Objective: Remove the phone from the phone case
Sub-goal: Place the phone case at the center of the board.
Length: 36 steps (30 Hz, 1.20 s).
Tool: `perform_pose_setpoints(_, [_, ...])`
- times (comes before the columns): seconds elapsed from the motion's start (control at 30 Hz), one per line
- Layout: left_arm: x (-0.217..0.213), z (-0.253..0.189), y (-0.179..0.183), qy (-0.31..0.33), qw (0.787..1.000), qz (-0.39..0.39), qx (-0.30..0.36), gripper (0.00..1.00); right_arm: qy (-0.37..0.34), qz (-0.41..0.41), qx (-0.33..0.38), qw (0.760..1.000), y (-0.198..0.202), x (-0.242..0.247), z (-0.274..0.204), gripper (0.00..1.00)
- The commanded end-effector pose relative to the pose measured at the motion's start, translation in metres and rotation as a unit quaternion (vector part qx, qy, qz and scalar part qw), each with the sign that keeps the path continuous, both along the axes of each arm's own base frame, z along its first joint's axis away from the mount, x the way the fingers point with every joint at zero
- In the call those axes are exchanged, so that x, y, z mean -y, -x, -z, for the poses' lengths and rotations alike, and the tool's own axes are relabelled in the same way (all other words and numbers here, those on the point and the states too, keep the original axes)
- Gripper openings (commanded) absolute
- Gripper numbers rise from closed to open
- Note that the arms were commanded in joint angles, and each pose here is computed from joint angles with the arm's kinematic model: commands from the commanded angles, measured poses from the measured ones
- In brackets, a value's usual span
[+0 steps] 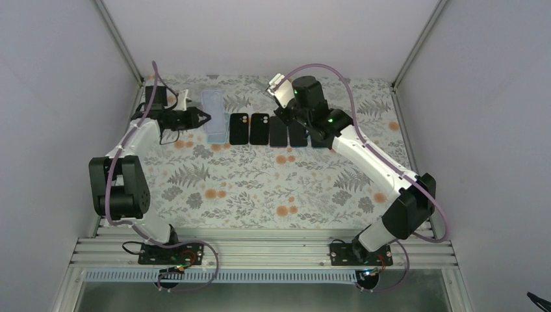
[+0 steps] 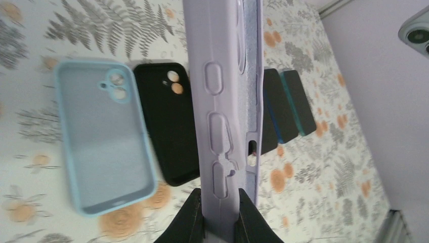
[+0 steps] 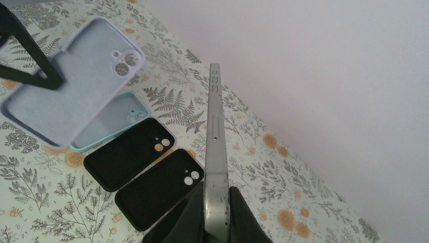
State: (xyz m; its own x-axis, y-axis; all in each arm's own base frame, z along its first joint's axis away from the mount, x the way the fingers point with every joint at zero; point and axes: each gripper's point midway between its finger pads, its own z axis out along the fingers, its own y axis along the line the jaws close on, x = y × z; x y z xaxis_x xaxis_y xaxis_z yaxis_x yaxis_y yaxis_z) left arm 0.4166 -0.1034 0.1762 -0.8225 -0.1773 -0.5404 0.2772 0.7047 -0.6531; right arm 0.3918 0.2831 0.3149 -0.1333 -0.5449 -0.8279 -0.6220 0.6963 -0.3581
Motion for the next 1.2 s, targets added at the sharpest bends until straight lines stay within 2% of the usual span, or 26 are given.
perform_pose_setpoints(0.0, [-0.023, -0.010, 0.007, -0.072, 0.994, 0.056, 0.062, 0.02, -0.054, -0.005, 0.040, 0.998, 0.004, 0.000, -0.048, 0.04])
perform_pose_setpoints(0.23, [-0.077, 0.009, -0.007, -0.127, 0.990, 0.043, 0.053, 0.02, -0.055, -0.006, 0.037, 0.998, 0.004, -0.001, -0.046, 0.04])
perform_pose_setpoints(0.43, [-0.095, 0.032, -0.021, -0.145, 0.987, 0.062, 0.029, 0.02, -0.053, -0.005, 0.037, 0.998, 0.004, 0.000, -0.045, 0.04])
perform_pose_setpoints(0.87, [-0.100, 0.095, -0.042, -0.077, 0.993, 0.061, -0.064, 0.02, -0.048, 0.000, 0.036, 0.998, 0.006, 0.004, -0.042, 0.04])
perform_pose_setpoints(1.17, [-0.106, 0.129, -0.053, -0.071, 0.992, 0.037, -0.103, 0.02, -0.047, 0.001, 0.033, 0.998, 0.005, 0.006, -0.038, 0.04])
